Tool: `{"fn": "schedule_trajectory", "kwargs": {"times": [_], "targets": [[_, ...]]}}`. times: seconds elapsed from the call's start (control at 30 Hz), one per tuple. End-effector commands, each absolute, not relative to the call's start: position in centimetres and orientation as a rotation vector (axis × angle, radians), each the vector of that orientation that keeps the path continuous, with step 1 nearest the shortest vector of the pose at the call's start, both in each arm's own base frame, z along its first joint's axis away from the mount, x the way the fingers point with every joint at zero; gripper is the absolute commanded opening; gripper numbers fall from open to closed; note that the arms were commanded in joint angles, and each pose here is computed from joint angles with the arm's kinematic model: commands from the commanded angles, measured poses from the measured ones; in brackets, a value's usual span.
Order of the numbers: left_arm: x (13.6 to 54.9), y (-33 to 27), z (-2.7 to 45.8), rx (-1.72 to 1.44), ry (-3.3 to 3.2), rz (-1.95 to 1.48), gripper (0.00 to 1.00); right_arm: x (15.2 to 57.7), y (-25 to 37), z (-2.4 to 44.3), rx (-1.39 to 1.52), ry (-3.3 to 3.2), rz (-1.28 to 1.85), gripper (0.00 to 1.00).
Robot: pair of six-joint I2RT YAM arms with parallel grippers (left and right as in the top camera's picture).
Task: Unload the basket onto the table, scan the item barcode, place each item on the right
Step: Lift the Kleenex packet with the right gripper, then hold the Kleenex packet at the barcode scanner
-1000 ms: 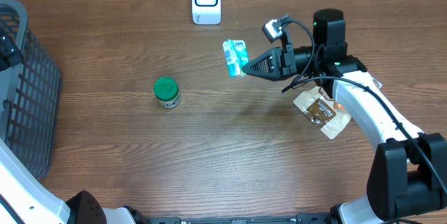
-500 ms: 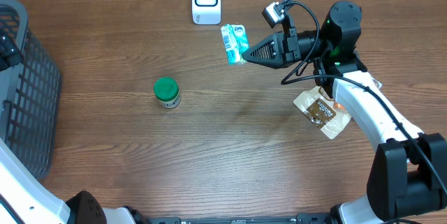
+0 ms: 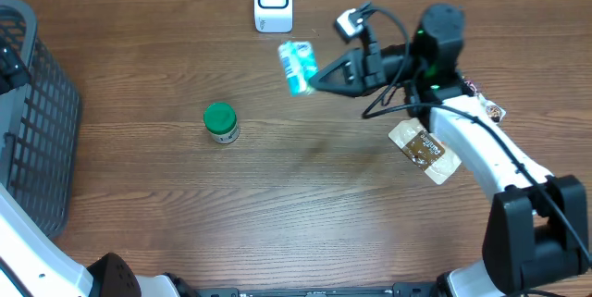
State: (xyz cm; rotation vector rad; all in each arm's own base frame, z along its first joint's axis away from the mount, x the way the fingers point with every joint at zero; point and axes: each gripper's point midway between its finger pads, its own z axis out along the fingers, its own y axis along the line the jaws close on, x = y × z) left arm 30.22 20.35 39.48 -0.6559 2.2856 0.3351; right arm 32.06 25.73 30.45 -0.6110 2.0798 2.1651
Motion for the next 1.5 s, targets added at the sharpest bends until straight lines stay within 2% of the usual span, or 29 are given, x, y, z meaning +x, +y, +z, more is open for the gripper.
{"fn": "schedule_trajectory", "kwargs": {"times": [0.0, 0.2, 0.43, 0.63, 0.73, 0.9, 1.0, 1.13, 1.3, 1.47], "targets": [[30.2, 20.2, 39.7, -0.658, 2.275, 0.329, 0.99, 31.4, 28.1, 28.9, -0.699, 2.058, 2.167, 0.04], [30.2, 20.2, 39.7, -0.658, 2.275, 0.329, 1.00, 32.3, 30.3, 25.2, -0.574, 2.147, 2.141, 0.04], [30.2, 20.2, 39.7, -0.658, 2.275, 0.329, 0.99, 33.7, 30.2, 20.8, -0.377, 2.303, 1.973, 0.04], [30.2, 20.2, 39.7, -0.658, 2.275, 0.329, 0.99, 34.3, 29.8, 19.3, -0.307, 2.380, 1.863, 0.04], [30.2, 20.2, 39.7, -0.658, 2.275, 0.329, 0.99, 35.4, 29.1, 18.1, -0.260, 2.473, 1.663, 0.04], [30.2, 20.2, 39.7, -0.658, 2.275, 0.329, 0.99, 37.4, 26.3, 16.1, -0.222, 2.663, 1.069, 0.04], [30.2, 20.2, 39.7, -0.658, 2.275, 0.329, 1.00, 39.0, 24.8, 17.8, -0.220, 2.657, 0.791, 0.04], [30.2, 20.2, 39.7, -0.657, 2.275, 0.329, 1.00, 42.1, 23.3, 22.8, -0.194, 2.523, 0.518, 0.04], [30.2, 20.2, 39.7, -0.658, 2.275, 0.329, 1.00, 47.4, 22.0, 30.2, -0.228, 2.163, 0.146, 0.04], [30.2, 20.2, 39.7, -0.657, 2.275, 0.329, 1.00, 52.4, 23.1, 34.3, -0.287, 1.837, -0.122, 0.04]]}}
